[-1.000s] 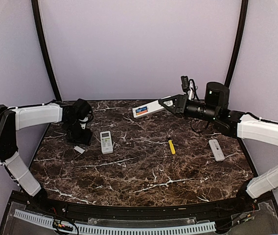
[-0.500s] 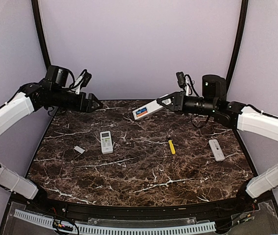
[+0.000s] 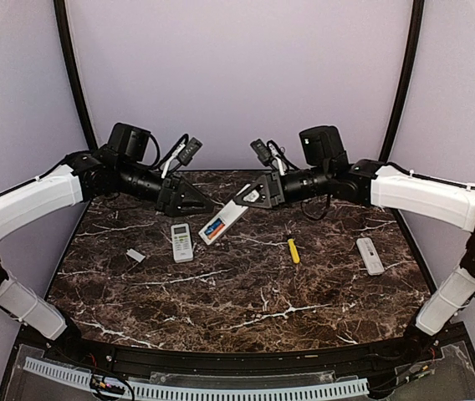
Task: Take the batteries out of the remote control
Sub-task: Pass from the right arm to the left, then place the remote control without the battery cover at the center of the board.
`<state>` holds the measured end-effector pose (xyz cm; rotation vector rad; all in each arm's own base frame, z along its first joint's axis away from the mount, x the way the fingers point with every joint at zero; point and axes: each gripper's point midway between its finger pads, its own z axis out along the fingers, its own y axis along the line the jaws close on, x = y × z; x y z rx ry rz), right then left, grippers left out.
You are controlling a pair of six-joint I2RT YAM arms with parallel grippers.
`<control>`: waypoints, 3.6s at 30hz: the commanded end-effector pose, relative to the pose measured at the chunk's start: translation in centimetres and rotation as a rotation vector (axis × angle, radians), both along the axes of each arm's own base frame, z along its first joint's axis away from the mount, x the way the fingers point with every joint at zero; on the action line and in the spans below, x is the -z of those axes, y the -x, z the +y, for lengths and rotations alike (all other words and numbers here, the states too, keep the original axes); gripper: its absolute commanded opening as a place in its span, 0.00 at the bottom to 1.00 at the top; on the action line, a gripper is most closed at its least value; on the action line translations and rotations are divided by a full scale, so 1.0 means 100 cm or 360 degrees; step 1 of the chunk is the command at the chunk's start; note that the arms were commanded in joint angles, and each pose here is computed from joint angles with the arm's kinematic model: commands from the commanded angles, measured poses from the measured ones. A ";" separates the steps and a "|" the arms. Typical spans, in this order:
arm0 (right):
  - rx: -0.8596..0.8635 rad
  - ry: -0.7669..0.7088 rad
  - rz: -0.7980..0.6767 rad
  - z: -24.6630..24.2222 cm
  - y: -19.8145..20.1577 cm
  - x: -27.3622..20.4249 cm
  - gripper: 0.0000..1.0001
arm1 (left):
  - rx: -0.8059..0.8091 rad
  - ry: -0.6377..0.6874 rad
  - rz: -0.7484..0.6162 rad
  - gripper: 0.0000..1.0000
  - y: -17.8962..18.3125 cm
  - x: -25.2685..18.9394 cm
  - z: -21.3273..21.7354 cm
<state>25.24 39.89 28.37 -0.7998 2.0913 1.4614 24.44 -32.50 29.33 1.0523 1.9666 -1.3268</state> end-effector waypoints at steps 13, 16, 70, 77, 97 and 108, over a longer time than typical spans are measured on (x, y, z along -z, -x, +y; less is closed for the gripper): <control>-0.0338 -0.0102 0.0003 0.025 0.033 -0.012 0.00 | 0.0246 0.0061 0.0176 0.58 0.028 0.024 -0.023; -0.0347 -0.0103 0.0006 0.025 0.034 -0.012 0.00 | 0.0270 0.0050 0.0204 0.55 0.032 0.029 -0.027; 0.0792 0.0112 -0.0176 -0.084 -0.040 0.008 0.90 | -0.1028 -0.0123 0.0921 0.00 -0.055 0.177 -0.023; 0.0829 0.0164 -0.0158 -0.086 -0.044 0.019 0.90 | -0.1042 -0.0225 0.0971 0.00 -0.050 0.207 -0.034; 0.0859 0.0210 -0.0120 -0.086 -0.049 0.031 0.90 | -0.1053 -0.0465 0.1000 0.10 -0.040 0.257 -0.038; 0.0886 0.0224 -0.0126 -0.089 -0.050 0.031 0.90 | -0.1055 -0.0573 0.0973 0.32 -0.033 0.265 -0.026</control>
